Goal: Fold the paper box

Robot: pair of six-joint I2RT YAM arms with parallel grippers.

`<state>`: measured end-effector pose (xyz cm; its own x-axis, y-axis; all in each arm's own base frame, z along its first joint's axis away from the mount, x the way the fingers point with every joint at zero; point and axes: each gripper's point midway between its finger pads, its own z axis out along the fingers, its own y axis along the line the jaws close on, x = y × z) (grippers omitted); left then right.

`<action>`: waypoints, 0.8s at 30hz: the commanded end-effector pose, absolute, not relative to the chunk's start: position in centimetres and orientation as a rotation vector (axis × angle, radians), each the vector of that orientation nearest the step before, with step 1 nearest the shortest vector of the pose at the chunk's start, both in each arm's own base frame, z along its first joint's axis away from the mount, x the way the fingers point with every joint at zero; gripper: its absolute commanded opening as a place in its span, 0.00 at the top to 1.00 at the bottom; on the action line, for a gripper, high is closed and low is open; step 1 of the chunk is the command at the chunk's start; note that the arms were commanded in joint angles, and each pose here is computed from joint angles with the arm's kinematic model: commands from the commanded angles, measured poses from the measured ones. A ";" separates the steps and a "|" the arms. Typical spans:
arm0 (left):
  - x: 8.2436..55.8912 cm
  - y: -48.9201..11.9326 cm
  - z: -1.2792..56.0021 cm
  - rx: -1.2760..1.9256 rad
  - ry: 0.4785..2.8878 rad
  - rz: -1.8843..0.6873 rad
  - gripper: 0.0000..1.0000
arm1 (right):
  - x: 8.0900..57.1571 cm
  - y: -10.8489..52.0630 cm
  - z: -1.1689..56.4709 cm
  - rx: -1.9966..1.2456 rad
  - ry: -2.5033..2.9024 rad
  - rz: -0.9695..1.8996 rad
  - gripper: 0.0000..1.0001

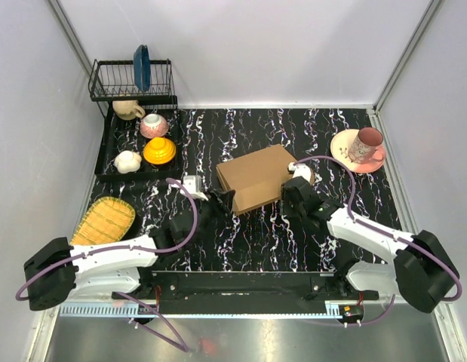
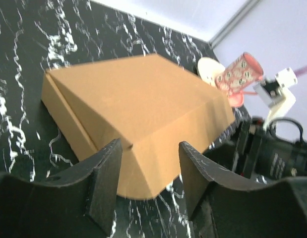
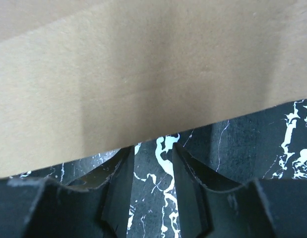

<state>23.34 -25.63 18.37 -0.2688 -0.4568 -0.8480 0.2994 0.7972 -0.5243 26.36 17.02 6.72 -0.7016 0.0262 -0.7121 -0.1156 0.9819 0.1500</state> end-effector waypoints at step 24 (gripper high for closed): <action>30.5 -32.7 10.1 0.057 2.042 -0.713 0.47 | 33.2 19.8 22.0 -0.086 2.025 0.370 0.43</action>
<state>32.23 -32.48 13.46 -0.4629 -0.2597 -0.8475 0.3149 0.8455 -0.4312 30.84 20.34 24.13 -0.4346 0.1305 -0.8911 -0.2705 0.9248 0.2673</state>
